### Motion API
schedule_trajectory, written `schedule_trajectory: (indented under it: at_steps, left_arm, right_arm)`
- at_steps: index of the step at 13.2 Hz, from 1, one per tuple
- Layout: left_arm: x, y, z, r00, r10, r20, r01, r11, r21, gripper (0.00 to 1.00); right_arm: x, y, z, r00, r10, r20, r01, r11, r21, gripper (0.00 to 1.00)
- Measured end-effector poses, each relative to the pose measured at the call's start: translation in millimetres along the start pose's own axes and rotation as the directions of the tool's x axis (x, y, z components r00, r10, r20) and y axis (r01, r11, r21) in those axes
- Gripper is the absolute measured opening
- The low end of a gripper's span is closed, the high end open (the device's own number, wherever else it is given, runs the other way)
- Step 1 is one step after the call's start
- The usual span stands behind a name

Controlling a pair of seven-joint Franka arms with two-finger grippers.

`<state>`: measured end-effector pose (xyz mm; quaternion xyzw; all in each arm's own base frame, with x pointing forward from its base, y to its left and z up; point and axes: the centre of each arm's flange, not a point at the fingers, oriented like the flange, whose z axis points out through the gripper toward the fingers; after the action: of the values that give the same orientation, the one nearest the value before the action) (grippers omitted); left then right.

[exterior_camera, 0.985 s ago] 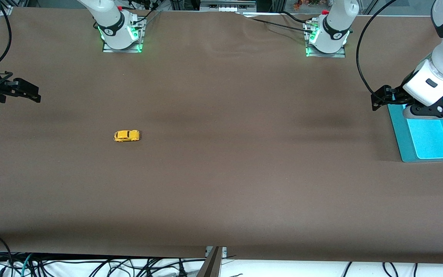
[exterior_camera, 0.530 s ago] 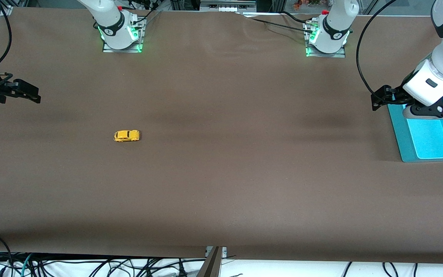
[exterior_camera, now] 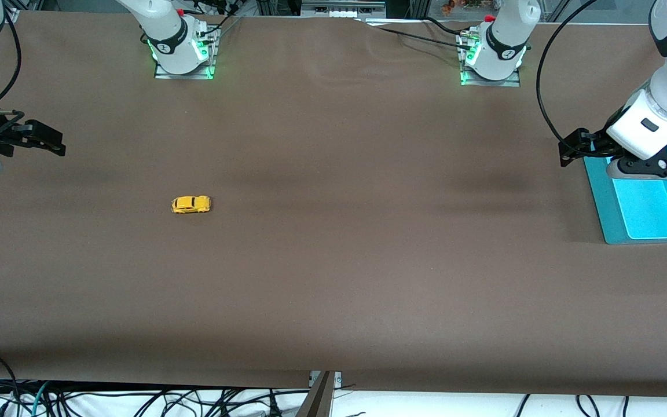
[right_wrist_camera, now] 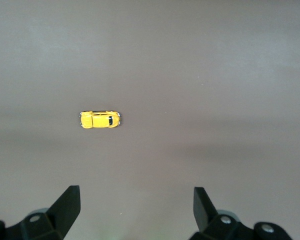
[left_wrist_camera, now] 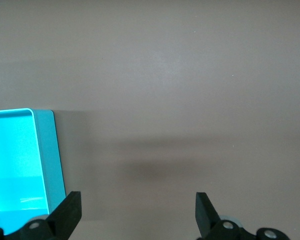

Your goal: Wind and store yellow beetle car

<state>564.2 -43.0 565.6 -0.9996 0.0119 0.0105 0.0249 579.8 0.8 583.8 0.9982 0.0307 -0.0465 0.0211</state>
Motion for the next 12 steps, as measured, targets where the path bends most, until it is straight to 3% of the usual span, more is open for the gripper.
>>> schedule_trajectory:
  at_steps: [4,8,10,12]
  left_arm:
    - [0.0,0.0,0.0,1.0,0.0,0.0,0.0,1.0,0.0,1.0]
    - [0.0,-0.1,0.0,1.0,0.0,0.0,0.0,1.0,0.0,1.0]
    - [0.0,-0.1,0.0,1.0,0.0,0.0,0.0,1.0,0.0,1.0]
    - [0.0,-0.1,0.0,1.0,0.0,0.0,0.0,1.0,0.0,1.0]
  right_arm:
    - [12.2,-71.7,34.2,0.989,-0.116,0.089,0.116,0.993,0.002,1.0]
    - [7.8,-153.2,65.6,0.951,-0.245,0.191,0.251,0.968,-0.008,1.0]
    - [10.9,-167.1,90.1,0.895,-0.37,0.249,0.377,0.926,0.018,1.0]
    - [28.5,-169.8,124.5,0.794,-0.553,0.252,0.555,0.829,0.07,1.0]
